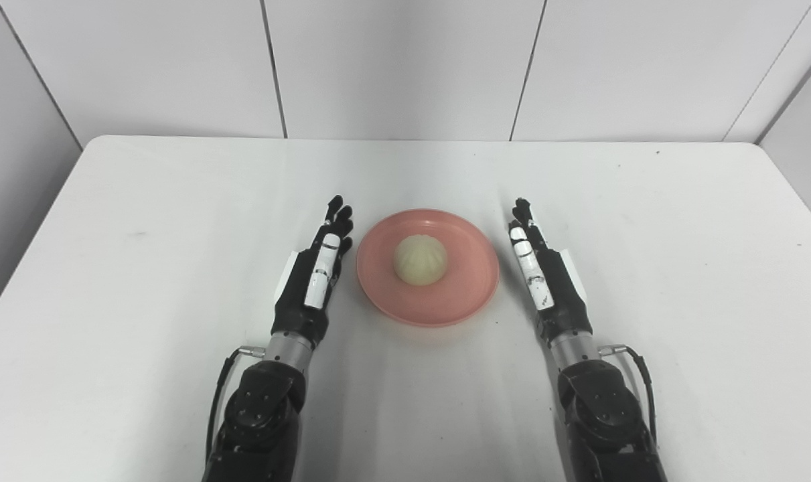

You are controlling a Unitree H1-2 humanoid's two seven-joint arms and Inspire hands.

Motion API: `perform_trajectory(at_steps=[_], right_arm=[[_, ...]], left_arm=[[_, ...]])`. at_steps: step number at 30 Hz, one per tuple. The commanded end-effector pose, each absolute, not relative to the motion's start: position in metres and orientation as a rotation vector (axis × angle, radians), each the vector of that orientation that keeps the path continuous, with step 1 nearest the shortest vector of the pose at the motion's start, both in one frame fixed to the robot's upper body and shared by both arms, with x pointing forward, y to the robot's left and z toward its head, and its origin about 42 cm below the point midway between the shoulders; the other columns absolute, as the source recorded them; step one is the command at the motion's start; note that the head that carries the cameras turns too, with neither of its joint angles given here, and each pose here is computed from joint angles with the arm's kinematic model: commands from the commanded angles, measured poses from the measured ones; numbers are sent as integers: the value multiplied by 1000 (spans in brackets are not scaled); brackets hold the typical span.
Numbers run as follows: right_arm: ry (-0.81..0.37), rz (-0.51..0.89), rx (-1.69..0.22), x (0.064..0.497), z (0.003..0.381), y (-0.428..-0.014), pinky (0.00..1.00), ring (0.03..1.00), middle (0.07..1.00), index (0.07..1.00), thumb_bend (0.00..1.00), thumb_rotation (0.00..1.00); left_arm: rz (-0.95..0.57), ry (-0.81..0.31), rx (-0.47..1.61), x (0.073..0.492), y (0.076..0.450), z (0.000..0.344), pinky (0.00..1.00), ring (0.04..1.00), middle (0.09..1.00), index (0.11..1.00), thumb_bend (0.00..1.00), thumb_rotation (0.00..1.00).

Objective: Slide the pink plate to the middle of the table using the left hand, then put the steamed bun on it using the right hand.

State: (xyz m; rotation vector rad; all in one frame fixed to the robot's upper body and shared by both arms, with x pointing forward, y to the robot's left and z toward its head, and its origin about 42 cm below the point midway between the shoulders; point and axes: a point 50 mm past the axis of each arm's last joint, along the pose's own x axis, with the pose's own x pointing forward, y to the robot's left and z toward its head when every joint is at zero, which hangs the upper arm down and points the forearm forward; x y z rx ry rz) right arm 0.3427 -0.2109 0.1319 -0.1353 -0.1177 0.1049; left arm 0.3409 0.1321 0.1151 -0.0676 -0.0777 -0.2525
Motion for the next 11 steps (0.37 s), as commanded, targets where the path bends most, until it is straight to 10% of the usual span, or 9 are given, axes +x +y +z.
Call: perform_trajectory(at_steps=[1,11], right_arm=[[-142,126,-124,344,133,-208,1000,1000,1000,1000,261,1000],[-128,143,-107,343,130,-206,1000,1000,1000,1000,243,1000]], left_arm=[[-217,-9,-46,318,143,85,1000,1000,1000,1000,422,1000],[-215,-1,-35,315,145,84,1000,1000,1000,1000,419,1000]])
